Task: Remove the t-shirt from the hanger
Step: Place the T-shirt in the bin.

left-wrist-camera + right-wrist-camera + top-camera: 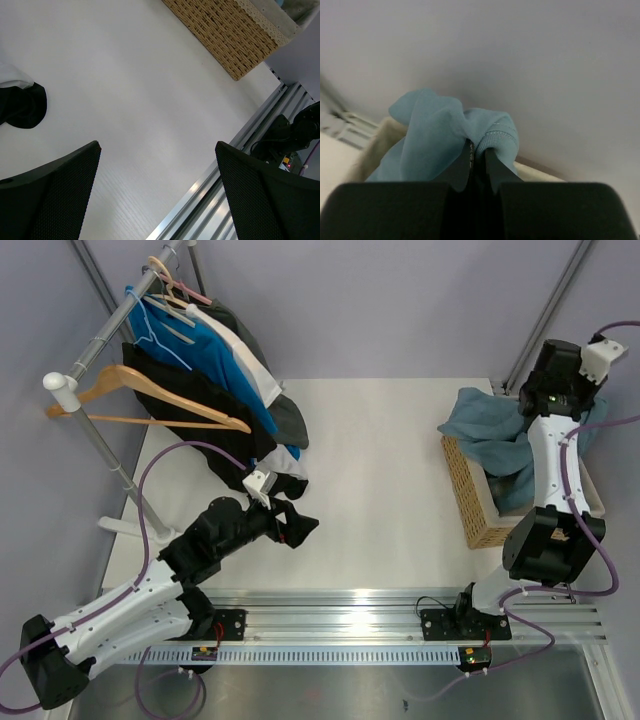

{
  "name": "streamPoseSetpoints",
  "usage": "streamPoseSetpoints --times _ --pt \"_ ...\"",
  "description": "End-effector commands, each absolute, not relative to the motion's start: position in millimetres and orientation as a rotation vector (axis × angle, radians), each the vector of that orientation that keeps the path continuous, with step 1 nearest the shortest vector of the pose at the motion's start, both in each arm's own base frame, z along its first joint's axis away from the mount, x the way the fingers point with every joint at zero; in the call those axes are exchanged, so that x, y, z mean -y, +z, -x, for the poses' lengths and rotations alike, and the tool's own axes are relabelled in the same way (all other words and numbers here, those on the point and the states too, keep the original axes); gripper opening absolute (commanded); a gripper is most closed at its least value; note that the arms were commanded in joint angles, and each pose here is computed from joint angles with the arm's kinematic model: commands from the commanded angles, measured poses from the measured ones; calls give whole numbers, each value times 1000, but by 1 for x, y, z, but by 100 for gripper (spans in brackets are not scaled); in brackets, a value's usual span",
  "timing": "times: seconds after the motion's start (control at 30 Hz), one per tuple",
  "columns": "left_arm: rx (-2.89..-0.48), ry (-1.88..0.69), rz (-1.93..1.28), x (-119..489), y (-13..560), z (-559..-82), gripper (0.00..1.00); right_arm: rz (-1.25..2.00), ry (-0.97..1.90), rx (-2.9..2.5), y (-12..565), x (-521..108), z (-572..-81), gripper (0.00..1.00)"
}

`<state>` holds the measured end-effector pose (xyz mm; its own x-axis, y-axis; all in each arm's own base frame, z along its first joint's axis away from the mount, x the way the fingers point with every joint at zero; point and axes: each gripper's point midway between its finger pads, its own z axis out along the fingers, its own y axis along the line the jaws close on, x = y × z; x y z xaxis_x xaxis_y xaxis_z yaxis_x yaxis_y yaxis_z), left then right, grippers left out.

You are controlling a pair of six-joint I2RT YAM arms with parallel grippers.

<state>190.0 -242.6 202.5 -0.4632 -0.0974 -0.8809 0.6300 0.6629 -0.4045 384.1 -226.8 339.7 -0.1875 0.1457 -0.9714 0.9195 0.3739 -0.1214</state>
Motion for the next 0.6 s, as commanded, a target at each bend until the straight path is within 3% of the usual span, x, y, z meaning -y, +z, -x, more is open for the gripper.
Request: streamPoseSetpoints --times 0.0,0.3,0.57 --pt "-1794 -915 -412 244 220 -193 99 -1143 -970 -1576 320 259 -360 0" --pt "-1806 -907 -418 243 218 -192 99 -1281 -895 -1550 303 279 -340 0" --pt "-1803 -908 -420 243 220 -191 99 -1203 -384 -1631 272 217 -377 0"
